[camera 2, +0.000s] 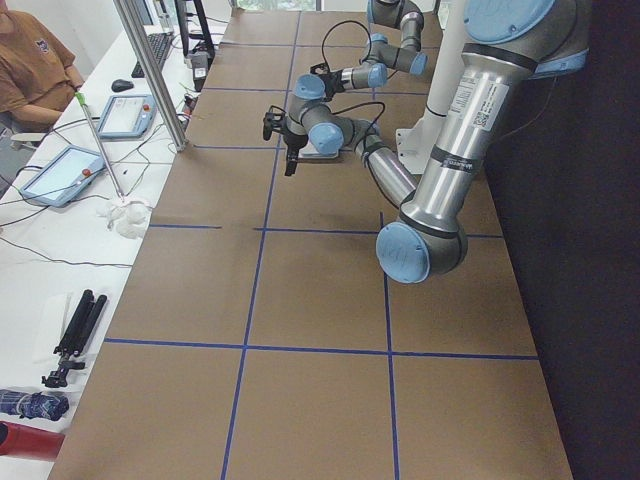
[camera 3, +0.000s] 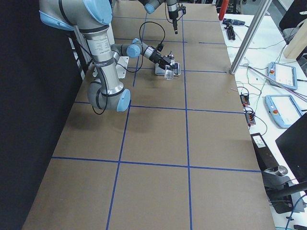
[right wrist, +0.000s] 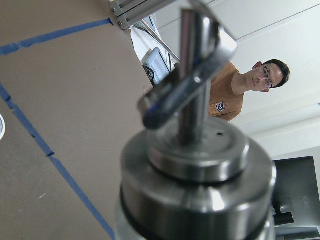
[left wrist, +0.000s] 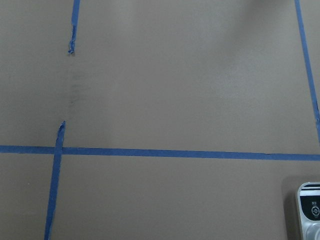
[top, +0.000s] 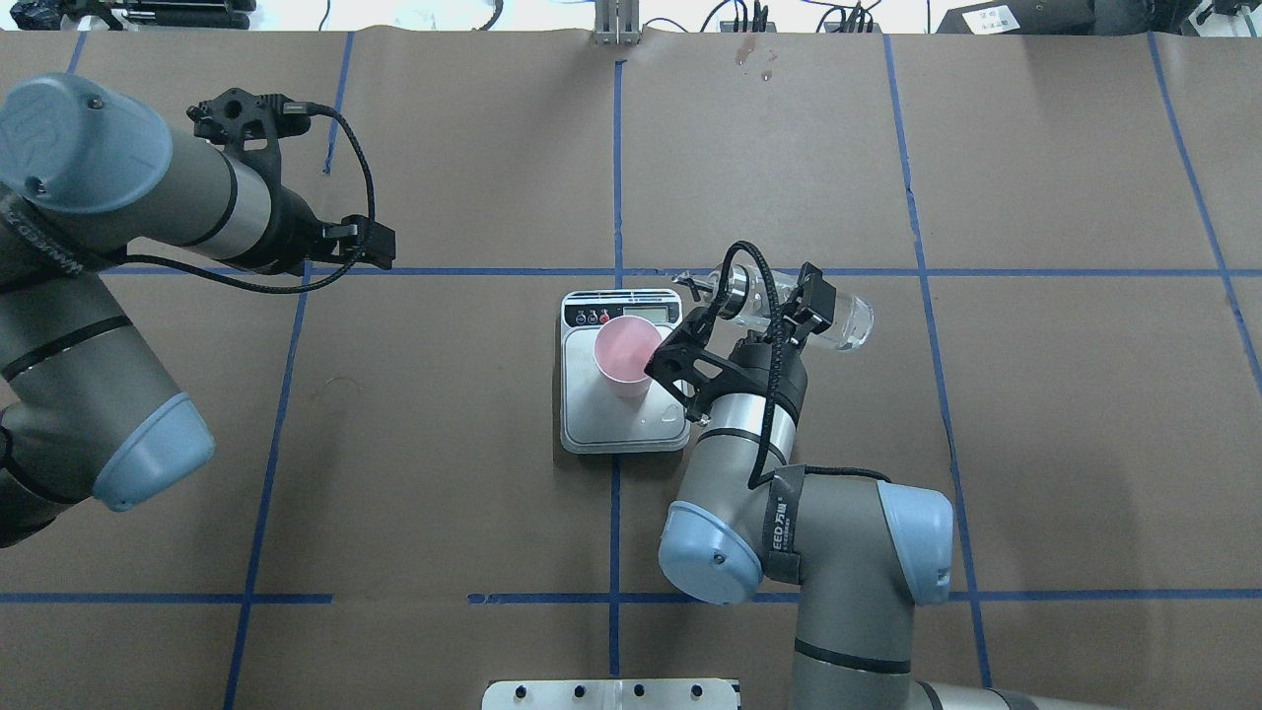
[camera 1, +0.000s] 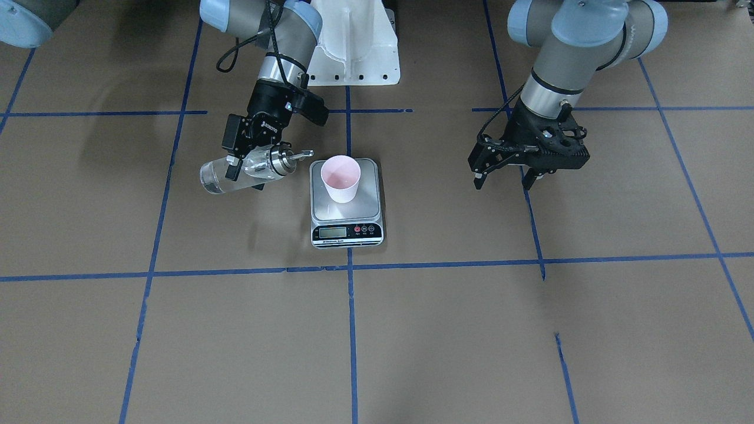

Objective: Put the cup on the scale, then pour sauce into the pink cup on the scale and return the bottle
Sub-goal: 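Tilt the bottle spout down into the pink cup with the right gripper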

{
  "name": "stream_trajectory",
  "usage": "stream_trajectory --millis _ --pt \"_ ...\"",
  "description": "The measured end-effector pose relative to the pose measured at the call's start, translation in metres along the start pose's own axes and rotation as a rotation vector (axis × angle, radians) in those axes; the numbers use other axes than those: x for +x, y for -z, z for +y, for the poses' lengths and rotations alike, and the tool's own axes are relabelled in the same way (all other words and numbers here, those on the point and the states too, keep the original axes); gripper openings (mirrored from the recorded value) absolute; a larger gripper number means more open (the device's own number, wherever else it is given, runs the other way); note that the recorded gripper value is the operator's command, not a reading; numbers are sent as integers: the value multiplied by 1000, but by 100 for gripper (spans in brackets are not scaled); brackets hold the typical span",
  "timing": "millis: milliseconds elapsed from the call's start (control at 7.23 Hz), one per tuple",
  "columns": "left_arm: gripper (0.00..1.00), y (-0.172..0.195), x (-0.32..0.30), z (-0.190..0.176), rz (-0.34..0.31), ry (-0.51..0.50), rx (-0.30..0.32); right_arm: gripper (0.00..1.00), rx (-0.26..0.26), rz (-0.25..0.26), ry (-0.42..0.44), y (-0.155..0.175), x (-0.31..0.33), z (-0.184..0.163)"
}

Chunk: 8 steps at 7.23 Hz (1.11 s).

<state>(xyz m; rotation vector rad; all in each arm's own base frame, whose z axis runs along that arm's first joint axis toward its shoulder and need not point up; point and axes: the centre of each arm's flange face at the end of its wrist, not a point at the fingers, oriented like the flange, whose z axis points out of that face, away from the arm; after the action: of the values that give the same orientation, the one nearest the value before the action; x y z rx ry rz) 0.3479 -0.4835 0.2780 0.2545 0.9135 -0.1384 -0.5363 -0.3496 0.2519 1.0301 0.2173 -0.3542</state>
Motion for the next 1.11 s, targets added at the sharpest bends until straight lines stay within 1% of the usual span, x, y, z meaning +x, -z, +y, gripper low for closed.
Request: stream_trajectory --millis 277,415,553,830,1107 --pt "100 1 1 0 2 3 0 0 -1 10 32 1 -10 -4" --pt "100 1 1 0 3 4 1 0 2 25 60 -2 -16 -1" --pt "100 1 1 0 4 5 1 0 10 47 118 -3 -19 0" --pt "100 2 2 1 6 5 0 0 24 91 261 -5 -20 2" --pt "100 1 2 1 5 7 0 0 25 111 375 -5 -19 1"
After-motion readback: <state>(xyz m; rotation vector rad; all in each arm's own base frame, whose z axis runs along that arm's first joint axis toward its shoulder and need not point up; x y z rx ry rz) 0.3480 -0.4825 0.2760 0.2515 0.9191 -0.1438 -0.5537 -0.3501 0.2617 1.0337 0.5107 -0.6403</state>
